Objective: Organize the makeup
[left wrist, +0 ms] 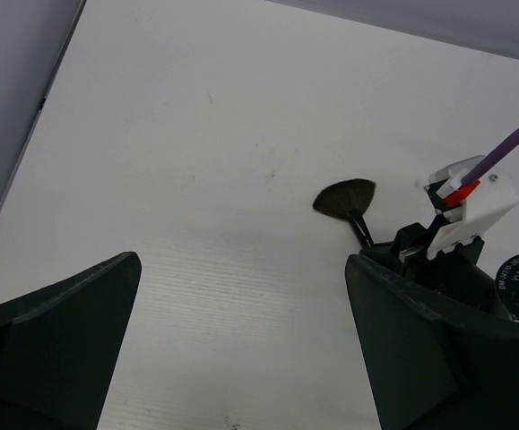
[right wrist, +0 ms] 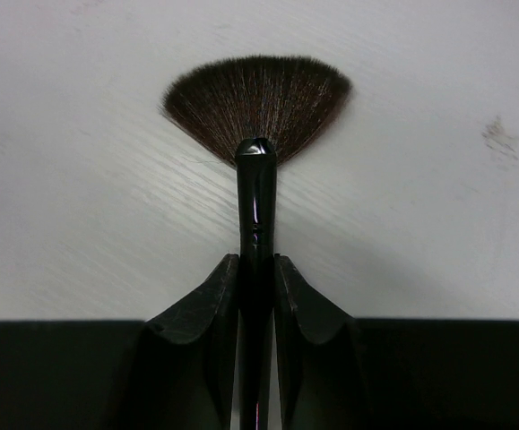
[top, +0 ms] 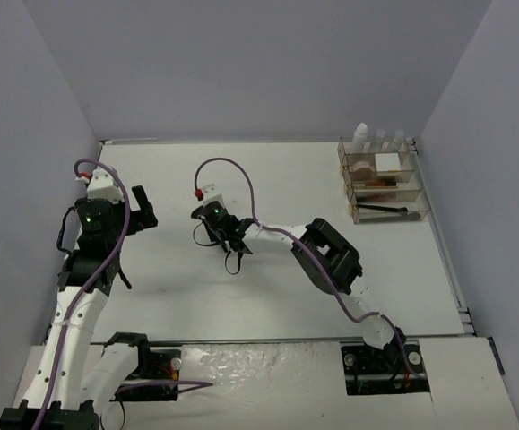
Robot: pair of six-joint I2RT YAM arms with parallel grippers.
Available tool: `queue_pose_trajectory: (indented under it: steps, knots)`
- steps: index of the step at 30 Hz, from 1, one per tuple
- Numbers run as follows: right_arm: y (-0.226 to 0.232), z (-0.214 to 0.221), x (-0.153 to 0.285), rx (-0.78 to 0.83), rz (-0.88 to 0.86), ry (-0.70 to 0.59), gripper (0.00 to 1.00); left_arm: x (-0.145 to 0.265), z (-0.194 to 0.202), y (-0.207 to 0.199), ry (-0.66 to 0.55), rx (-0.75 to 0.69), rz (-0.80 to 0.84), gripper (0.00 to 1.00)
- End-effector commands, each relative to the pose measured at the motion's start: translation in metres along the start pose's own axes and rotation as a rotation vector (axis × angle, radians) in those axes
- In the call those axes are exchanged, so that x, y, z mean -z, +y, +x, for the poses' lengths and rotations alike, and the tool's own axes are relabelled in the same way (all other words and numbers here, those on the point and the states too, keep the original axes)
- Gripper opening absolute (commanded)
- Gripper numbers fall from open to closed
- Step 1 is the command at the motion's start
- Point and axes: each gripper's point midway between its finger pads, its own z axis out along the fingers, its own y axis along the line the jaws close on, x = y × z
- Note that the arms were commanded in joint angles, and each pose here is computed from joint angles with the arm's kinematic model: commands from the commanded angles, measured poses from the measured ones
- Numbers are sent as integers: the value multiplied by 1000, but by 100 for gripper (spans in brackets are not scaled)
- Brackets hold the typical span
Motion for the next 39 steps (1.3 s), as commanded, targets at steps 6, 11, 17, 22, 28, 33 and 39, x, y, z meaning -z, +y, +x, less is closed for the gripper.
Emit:
queue_pose_trajectory:
  steps: [6, 11, 17, 22, 28, 33, 39]
  knots:
    - [-146, -91, 97, -236, 250, -184, 0, -1, -19, -2, -65, 9, 7, 97]
    - [-252, -100, 160, -419, 417, -284, 0, -1, -19, -3, -65, 11, 12, 97]
    - [-393, -71, 240, -770, 708, -427, 0, -1, -19, -3, -65, 13, 14, 97]
    - [-457, -29, 269, -1025, 854, -471, 0, -1, -20, -4, -65, 16, 18, 97]
    - [-488, 3, 261, -1198, 928, -475, 0, 0, -21, -5, -69, 16, 22, 97]
    - [-496, 18, 249, -1266, 984, -470, 0, 0, -20, -5, -68, 15, 21, 97]
    - [-498, 32, 241, -1320, 1028, -469, 1, 0, -20, -5, -67, 16, 24, 97]
